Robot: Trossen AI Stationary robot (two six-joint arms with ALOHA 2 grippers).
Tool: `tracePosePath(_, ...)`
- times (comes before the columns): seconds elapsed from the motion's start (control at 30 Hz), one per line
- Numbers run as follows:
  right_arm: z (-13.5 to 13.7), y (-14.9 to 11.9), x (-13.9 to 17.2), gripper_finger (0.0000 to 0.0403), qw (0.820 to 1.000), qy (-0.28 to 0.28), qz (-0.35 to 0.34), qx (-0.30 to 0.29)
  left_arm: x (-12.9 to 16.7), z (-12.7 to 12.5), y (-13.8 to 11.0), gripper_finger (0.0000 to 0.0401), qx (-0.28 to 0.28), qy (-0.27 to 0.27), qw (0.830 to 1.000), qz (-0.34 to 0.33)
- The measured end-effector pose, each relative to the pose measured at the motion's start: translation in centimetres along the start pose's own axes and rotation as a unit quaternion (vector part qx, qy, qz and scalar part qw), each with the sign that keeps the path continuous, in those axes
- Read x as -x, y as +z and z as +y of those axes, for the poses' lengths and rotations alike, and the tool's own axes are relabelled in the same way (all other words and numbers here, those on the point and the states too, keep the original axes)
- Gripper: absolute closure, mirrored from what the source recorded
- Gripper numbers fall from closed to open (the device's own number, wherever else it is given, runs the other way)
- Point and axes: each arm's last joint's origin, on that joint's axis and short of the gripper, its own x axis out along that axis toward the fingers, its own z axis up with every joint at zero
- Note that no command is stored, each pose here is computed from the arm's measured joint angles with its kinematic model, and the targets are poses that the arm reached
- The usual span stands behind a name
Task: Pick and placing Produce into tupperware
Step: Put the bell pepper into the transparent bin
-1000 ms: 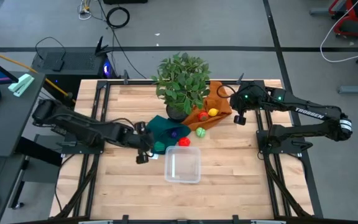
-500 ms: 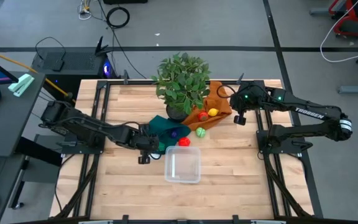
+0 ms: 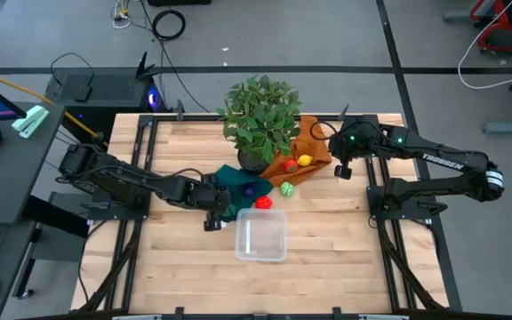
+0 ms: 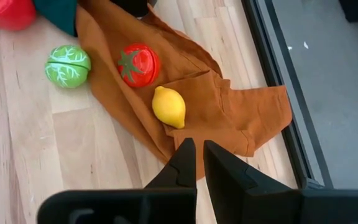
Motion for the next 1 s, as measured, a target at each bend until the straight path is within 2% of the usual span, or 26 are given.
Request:
tracePosePath(0.2, 0.0, 0.0, 0.0, 0.0402, 1.0, 0.002, -0.001, 0.0, -0.1, 0.3, 0.4, 0.0089, 0.017, -0.024, 1.0, -0.011)
tracePosePath(0.3, 0.0, 0.0, 0.0, 0.0402, 1.0, 0.002, -0.001, 0.0, -0.2, 0.4, 0.4, 0.0086, 0.037, -0.046, 0.998, -0.005)
tracePosePath(0.5, 0.0, 0.0, 0.0, 0.0402, 1.0, 0.003, -0.001, 0.0, -0.5, 0.3, 0.5, 0.0085, 0.036, -0.048, 0.998, -0.008)
tracePosePath(1.0, 0.0, 0.0, 0.0, 0.0402, 1.0, 0.006, -0.002, -0.003, -5.3, -0.7, -0.6, 0.0085, -0.013, -0.025, 0.998, 0.059)
